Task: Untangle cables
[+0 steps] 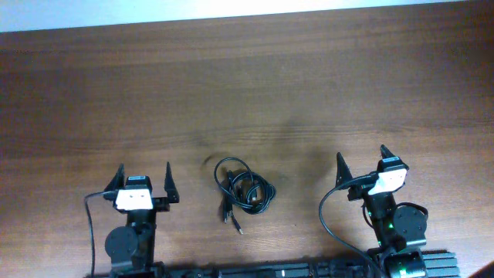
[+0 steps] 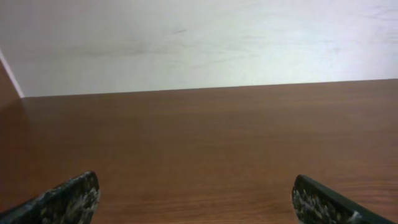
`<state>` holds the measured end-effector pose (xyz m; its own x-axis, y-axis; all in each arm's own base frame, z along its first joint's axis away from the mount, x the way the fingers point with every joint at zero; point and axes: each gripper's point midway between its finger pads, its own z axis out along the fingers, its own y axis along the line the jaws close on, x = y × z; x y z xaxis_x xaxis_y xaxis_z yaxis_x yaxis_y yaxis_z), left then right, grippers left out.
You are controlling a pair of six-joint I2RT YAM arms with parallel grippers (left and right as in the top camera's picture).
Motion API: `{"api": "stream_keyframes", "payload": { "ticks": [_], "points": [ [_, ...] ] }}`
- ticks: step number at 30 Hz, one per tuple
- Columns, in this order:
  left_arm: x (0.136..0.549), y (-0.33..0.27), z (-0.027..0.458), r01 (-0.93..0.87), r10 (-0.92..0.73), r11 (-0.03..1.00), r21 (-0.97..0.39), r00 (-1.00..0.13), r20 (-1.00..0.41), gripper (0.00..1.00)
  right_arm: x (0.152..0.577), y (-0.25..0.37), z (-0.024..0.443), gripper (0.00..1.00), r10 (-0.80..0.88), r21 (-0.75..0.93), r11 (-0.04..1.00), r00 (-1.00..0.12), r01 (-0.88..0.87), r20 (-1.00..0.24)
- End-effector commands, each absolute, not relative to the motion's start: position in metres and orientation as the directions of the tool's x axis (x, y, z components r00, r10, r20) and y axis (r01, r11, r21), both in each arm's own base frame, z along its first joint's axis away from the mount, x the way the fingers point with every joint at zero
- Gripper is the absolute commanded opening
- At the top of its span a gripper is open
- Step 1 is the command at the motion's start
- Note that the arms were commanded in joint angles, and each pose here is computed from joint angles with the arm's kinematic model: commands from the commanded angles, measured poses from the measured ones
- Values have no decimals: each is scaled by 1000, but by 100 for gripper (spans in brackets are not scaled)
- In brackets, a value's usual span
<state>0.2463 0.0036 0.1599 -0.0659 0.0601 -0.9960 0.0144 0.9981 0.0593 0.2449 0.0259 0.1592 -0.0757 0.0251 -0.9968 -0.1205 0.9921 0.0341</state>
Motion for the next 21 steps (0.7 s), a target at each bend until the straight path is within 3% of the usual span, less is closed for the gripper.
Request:
{"api": "stream_keyframes", "payload": {
  "ticks": [1, 12, 21],
  "points": [
    [245, -4, 167, 62, 80, 995, 78, -42, -996, 99, 245, 21, 157, 99, 30, 38, 994, -76, -98, -997],
    [235, -7, 213, 71, 80, 995, 77, -44, -996, 99, 245, 21, 157, 99, 30, 38, 994, -76, -98, -997],
    [246, -32, 246, 229, 74, 972, 52, -90, -993, 99, 245, 21, 157, 99, 30, 38, 994, -76, -98, -997]
  ]
}}
